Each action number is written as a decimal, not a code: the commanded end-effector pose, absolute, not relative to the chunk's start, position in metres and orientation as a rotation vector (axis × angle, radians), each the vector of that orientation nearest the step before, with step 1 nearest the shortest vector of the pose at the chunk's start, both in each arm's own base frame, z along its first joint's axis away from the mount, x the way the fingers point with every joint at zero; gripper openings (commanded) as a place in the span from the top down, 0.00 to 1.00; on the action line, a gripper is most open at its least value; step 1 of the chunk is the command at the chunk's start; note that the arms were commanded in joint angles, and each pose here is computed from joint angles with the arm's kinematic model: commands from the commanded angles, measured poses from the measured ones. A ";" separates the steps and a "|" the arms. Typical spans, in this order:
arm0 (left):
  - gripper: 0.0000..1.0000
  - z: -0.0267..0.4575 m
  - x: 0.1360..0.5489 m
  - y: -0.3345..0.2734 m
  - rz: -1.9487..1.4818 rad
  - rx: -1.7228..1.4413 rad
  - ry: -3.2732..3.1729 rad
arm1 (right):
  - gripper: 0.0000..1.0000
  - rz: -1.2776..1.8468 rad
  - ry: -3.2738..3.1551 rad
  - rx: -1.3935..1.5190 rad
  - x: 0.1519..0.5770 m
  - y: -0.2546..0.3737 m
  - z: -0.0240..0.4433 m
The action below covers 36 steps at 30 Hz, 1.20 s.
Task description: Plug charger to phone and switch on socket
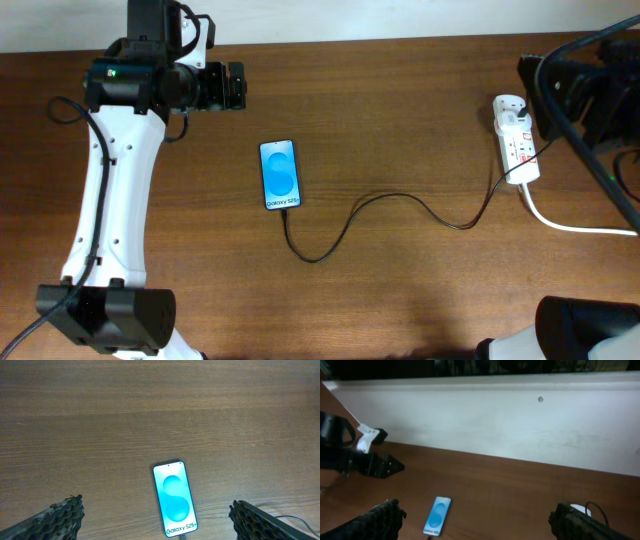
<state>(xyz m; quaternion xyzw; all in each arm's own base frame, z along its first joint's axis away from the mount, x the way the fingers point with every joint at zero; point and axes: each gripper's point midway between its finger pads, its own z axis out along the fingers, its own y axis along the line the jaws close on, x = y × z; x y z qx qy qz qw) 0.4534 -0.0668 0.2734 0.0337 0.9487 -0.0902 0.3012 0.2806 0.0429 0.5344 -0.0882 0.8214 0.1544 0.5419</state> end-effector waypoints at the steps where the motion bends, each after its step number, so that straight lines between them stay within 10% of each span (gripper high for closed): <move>1: 0.01 0.271 0.454 -0.063 -0.224 0.091 2.522 | 0.02 0.356 1.996 -0.247 0.281 0.045 0.522; 13: 0.01 0.271 0.454 -0.063 -0.224 0.091 2.522 | 0.02 0.197 1.770 -0.227 0.301 0.028 0.478; 36: 0.01 0.271 0.454 -0.063 -0.224 0.091 2.522 | 0.02 0.089 1.419 -0.218 0.248 0.036 0.227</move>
